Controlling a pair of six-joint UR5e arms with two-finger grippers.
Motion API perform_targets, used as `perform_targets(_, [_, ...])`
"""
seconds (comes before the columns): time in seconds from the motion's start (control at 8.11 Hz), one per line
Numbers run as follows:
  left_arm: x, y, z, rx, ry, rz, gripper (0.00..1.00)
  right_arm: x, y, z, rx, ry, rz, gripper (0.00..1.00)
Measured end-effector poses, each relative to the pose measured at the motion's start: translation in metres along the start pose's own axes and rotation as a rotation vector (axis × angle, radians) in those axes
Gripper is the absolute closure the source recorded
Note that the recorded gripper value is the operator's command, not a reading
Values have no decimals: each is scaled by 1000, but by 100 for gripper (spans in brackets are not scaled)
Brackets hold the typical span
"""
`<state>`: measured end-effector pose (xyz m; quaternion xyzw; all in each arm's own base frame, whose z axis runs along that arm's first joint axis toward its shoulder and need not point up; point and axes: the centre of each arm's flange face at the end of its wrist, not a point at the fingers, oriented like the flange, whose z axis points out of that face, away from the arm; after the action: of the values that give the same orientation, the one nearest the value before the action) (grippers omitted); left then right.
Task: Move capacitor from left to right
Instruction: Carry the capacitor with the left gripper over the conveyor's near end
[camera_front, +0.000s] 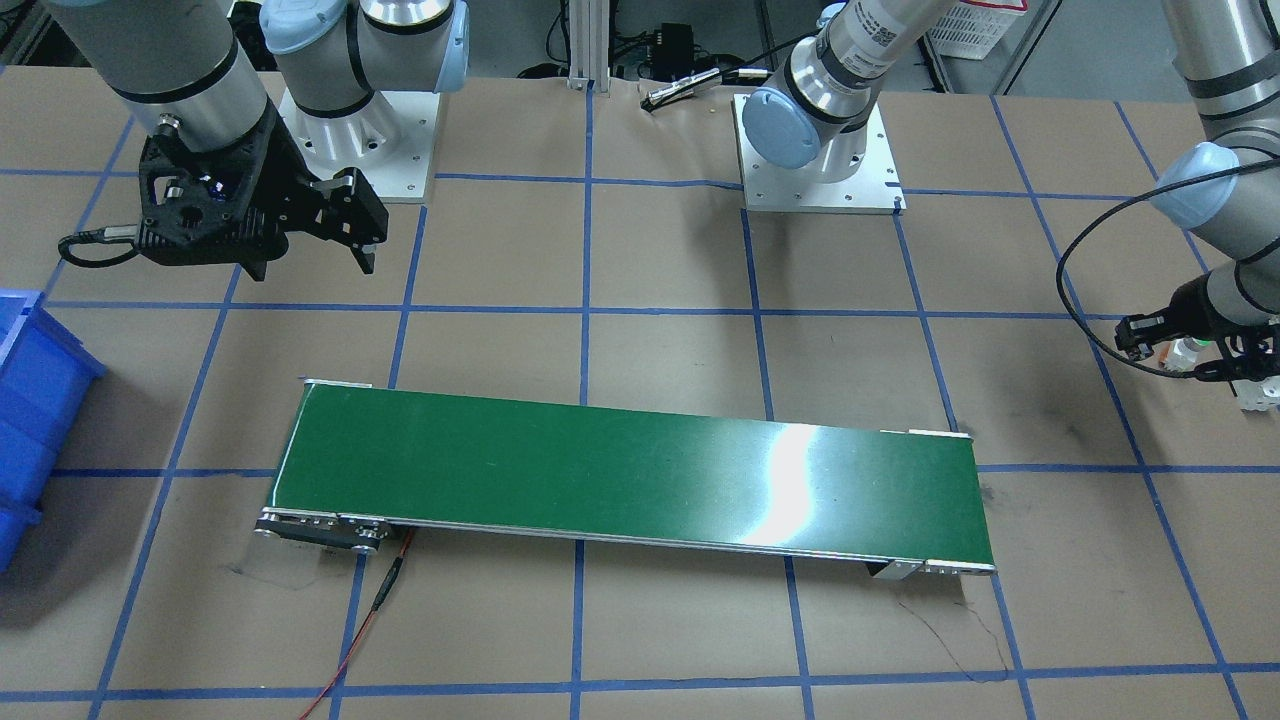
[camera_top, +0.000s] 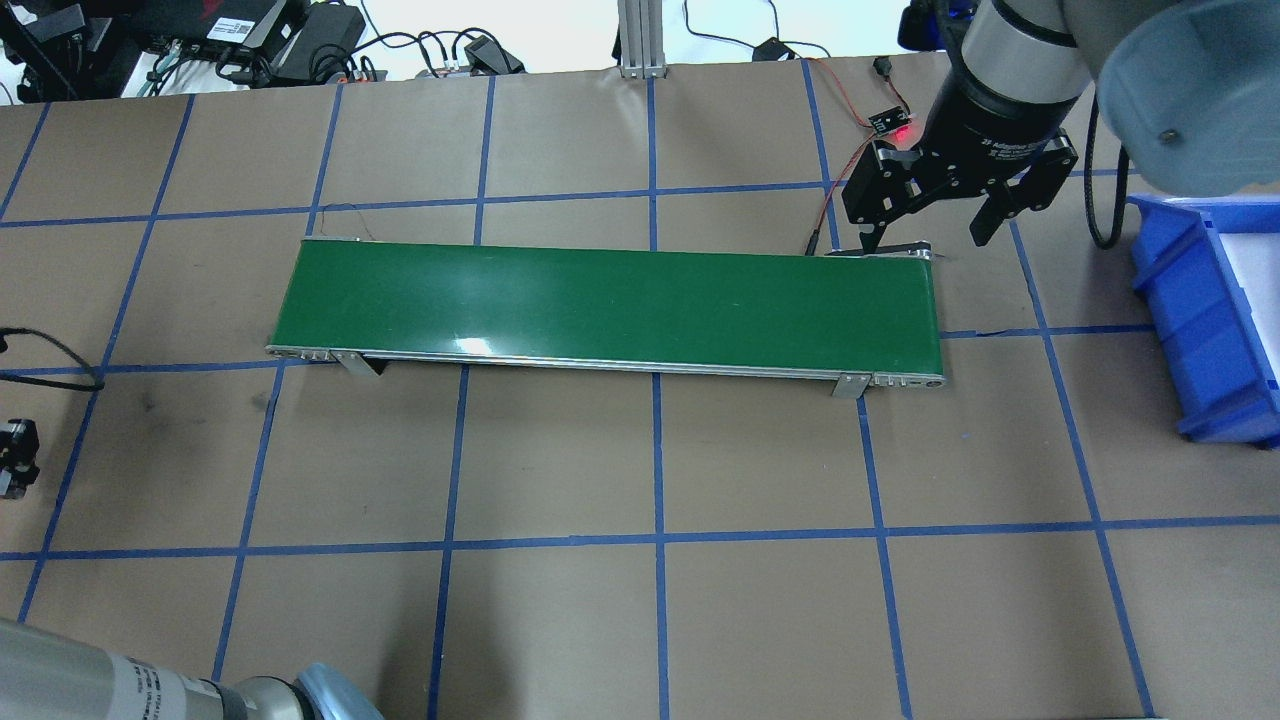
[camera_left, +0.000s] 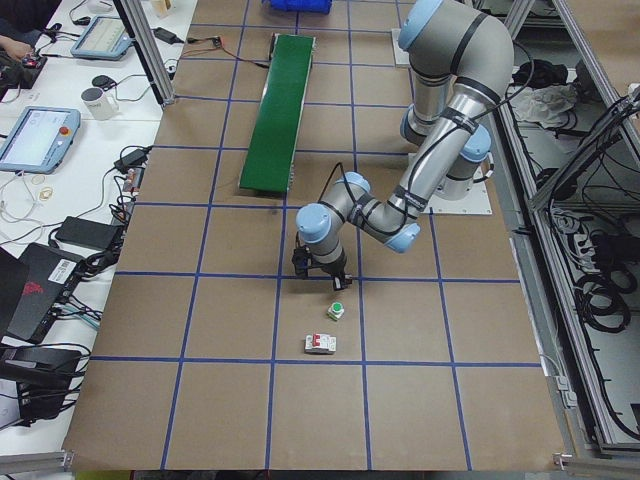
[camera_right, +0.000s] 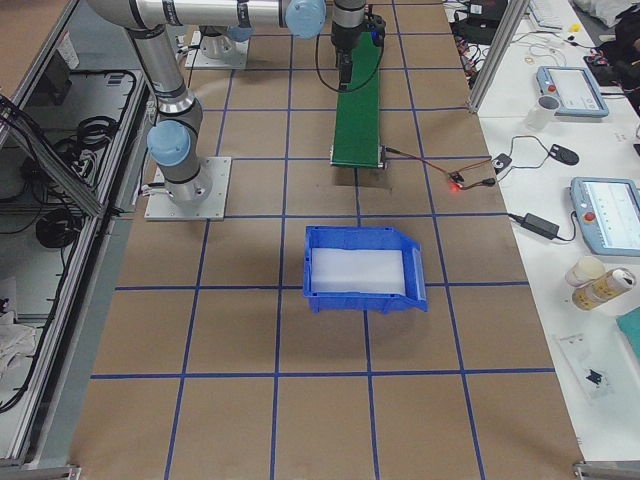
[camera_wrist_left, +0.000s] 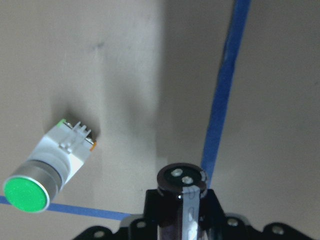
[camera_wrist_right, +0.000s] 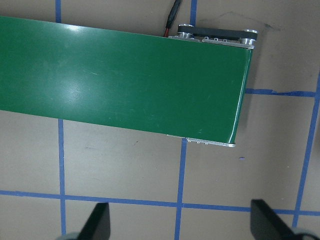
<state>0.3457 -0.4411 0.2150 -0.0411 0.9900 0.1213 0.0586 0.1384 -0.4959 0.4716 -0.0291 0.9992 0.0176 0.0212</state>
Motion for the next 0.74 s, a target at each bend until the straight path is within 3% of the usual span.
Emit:
perform_targets(0.37, [102, -75, -136, 165, -141, 132, 100, 1, -6, 5, 1, 2, 1, 0])
perform_targets(0.62, [206, -101, -183, 246, -139, 176, 100, 1, -8, 6, 7, -2, 1, 0])
perform_targets(0.74, [254, -105, -192, 275, -93, 192, 100, 1, -9, 6, 7, -4, 1, 0])
